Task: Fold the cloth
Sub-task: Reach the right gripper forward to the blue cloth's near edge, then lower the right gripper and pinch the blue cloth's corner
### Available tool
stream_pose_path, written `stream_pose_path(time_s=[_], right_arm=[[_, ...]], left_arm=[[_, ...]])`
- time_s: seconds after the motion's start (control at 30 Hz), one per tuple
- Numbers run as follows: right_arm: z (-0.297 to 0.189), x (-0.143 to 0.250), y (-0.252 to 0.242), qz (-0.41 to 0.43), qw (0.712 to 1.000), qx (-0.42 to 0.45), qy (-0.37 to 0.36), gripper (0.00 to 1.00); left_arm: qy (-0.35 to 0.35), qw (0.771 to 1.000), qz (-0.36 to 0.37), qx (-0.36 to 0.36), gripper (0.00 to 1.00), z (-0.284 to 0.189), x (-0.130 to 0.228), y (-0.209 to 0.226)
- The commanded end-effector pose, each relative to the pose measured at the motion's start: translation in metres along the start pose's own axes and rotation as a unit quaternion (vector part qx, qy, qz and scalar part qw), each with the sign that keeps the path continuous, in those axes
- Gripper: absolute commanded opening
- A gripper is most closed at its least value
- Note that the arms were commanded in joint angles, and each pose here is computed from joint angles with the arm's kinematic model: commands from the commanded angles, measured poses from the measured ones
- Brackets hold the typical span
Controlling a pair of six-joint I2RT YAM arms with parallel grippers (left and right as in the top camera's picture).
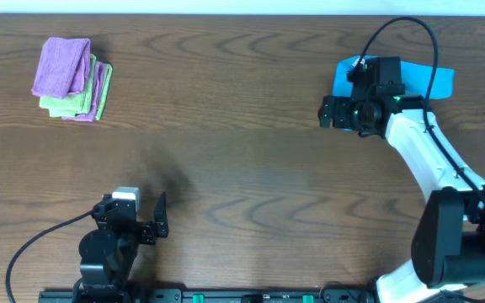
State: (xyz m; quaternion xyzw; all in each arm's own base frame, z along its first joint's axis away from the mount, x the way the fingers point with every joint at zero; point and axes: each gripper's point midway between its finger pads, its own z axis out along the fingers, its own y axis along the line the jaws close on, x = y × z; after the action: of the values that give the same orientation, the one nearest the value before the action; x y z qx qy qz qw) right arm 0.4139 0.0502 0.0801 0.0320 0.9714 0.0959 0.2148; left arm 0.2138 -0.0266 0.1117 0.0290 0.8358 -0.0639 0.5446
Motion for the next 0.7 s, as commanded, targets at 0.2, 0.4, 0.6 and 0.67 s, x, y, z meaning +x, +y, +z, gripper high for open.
stream_pose_path(time_s=[0.2, 0.4, 0.6, 0.67], right_arm=[[0.001, -0.006, -0.024, -0.093, 0.985, 0.147, -0.009, 0.97], [0.024, 0.005, -0.028, -0.137, 0.971, 0.194, 0.017, 0.95], [0.036, 0.012, -0.045, -0.139, 0.961, 0.235, 0.037, 0.87], [0.039, 0.013, -0.046, -0.138, 0.961, 0.237, 0.037, 0.83]], left_arm=[[0.007, 1.0, -0.004, -0.004, 0.95, 0.003, 0.007, 0.002], [0.007, 1.0, -0.004, -0.004, 0.95, 0.003, 0.007, 0.002], [0.007, 1.0, -0.004, -0.004, 0.96, 0.003, 0.007, 0.002], [0.007, 1.0, -0.004, -0.004, 0.95, 0.003, 0.007, 0.002]])
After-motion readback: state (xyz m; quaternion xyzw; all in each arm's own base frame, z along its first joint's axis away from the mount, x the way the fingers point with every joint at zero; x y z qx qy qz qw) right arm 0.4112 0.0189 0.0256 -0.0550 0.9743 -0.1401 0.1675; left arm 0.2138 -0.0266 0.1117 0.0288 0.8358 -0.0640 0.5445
